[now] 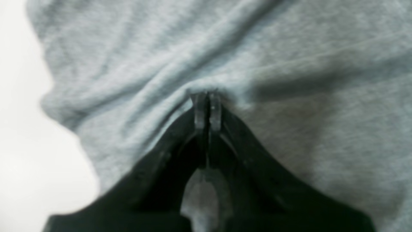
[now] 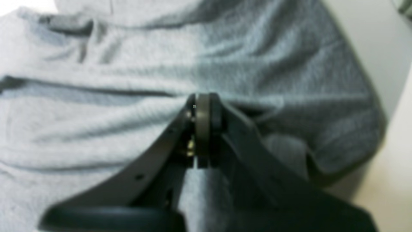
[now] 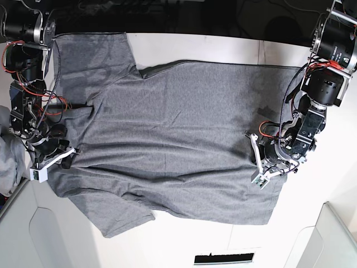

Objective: Layout the t-shirt on the table in an organized manner, then fold the t-shirt properly
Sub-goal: 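Release the shirt and move both grippers to the collar edge, then grasp the collar-side edge of the shirt with both grippers, then lift the collar edge with both grippers and pull it away from the hem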

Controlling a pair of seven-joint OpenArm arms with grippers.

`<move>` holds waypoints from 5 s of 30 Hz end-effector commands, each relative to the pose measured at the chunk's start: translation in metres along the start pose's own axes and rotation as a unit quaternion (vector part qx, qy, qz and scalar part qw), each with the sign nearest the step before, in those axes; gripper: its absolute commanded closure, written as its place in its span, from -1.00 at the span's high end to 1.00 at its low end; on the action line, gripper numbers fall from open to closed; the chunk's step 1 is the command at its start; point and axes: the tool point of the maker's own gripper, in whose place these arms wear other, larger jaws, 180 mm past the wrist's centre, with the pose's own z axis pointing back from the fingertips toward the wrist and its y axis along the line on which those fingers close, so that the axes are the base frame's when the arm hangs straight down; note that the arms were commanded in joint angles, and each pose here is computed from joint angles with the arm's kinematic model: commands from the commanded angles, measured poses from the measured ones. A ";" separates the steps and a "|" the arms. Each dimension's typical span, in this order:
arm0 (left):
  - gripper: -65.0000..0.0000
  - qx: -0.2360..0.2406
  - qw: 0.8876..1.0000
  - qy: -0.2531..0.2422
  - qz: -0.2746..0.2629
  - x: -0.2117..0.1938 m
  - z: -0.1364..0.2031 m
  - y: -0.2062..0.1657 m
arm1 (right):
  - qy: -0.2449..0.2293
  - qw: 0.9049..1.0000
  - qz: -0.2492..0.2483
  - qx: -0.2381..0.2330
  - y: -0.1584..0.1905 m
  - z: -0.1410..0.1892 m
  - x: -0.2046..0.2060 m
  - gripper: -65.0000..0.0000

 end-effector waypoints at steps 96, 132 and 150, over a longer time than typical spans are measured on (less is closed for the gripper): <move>0.22 -0.099 0.965 0.024 0.243 -0.186 0.171 -0.034 | 0.182 0.977 -0.103 0.045 -0.036 0.226 -0.197 0.16; -0.22 -0.078 0.960 0.020 0.267 -0.185 0.147 -0.037 | 0.197 0.973 -0.100 0.070 -0.018 0.223 -0.207 0.13; -1.00 -0.127 0.966 -0.019 0.225 -0.156 0.157 -0.045 | 0.159 0.980 -0.066 0.103 0.020 0.230 -0.175 -1.00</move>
